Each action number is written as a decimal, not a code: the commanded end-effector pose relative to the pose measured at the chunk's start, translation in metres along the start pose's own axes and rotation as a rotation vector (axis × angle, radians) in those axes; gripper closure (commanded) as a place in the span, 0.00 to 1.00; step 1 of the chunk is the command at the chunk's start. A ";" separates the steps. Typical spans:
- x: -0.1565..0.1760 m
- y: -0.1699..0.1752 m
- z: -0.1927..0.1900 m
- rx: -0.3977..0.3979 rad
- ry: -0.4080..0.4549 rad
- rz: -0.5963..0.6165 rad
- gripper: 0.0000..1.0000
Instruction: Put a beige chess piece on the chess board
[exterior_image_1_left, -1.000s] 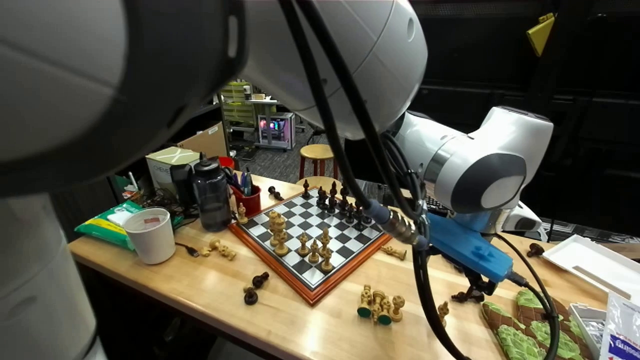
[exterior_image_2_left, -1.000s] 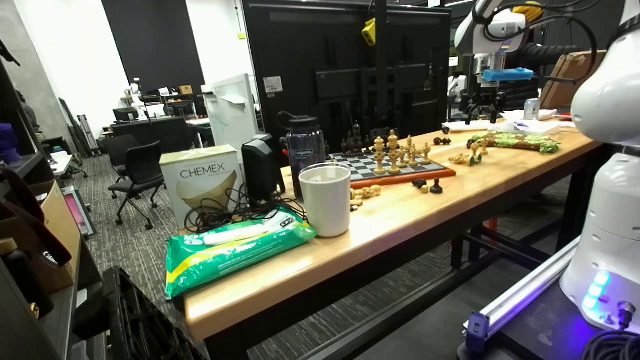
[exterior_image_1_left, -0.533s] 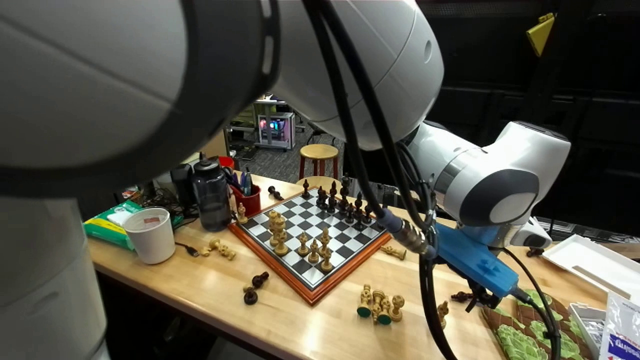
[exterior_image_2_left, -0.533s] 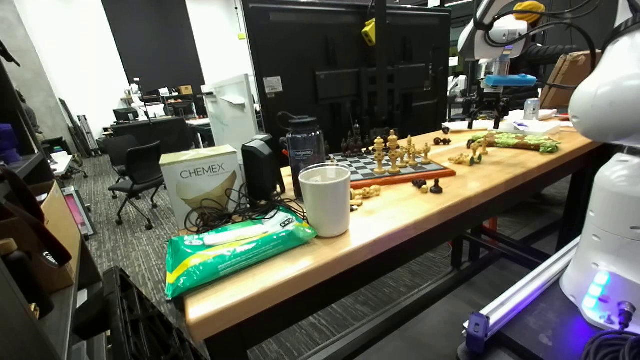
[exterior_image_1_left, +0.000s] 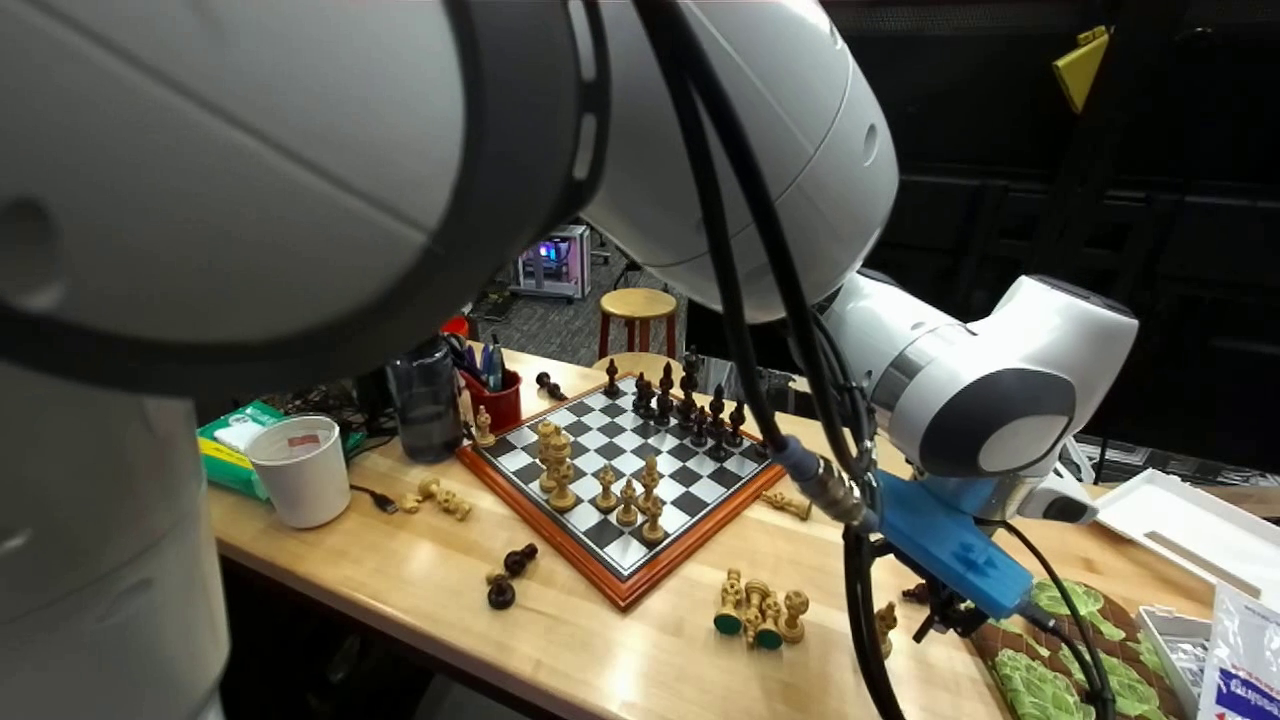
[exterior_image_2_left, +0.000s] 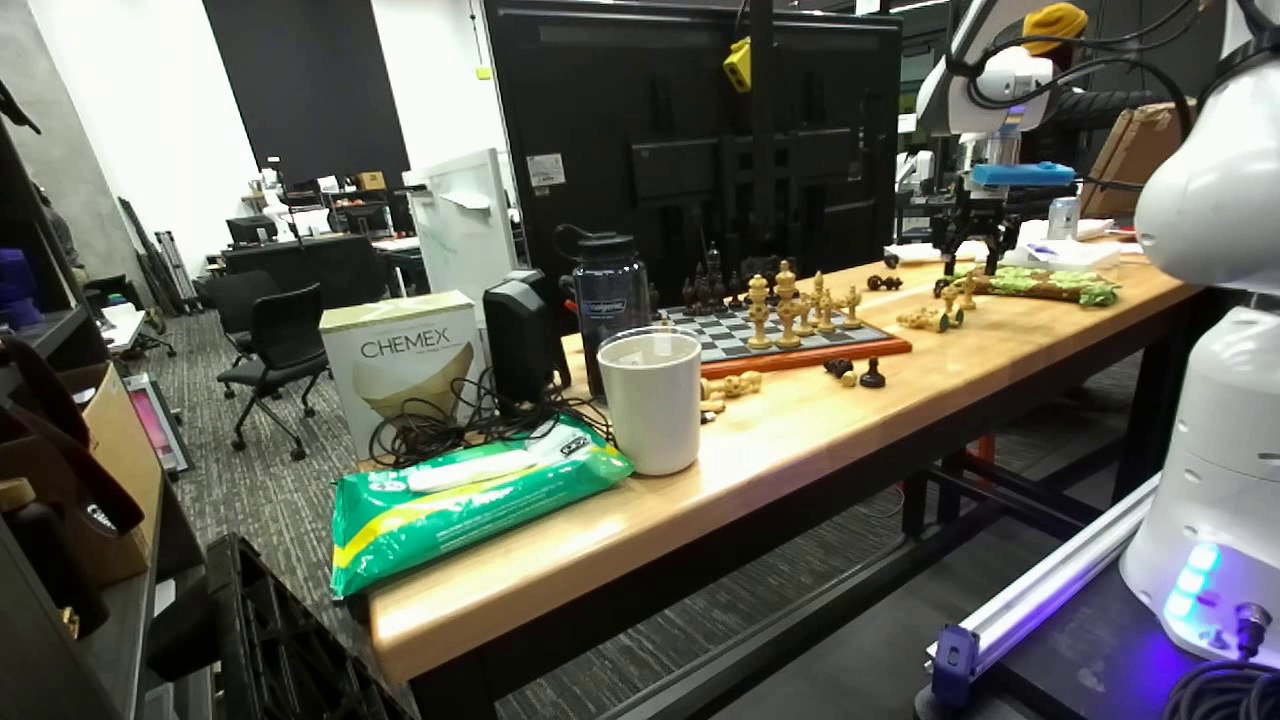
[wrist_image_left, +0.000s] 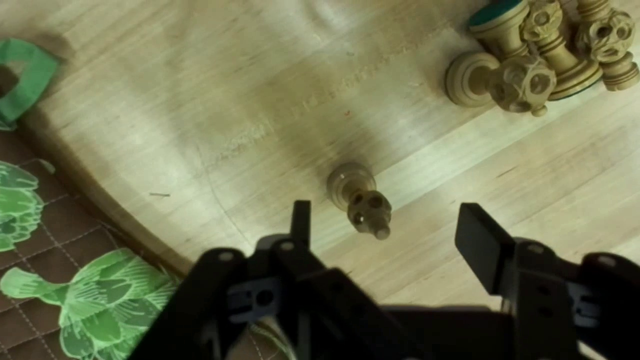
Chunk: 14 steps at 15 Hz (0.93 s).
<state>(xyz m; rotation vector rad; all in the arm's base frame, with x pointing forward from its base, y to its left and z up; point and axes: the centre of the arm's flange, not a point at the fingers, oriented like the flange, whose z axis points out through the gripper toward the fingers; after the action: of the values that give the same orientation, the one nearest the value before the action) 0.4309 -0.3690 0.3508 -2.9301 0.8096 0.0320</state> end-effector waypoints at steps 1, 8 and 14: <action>0.000 0.001 0.001 0.042 -0.002 -0.016 0.55; -0.003 0.000 -0.002 0.041 -0.001 -0.015 0.96; -0.010 -0.012 -0.014 0.017 -0.005 -0.041 0.95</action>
<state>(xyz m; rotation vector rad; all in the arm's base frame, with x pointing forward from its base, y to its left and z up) 0.4339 -0.3660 0.3476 -2.9131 0.7938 0.0263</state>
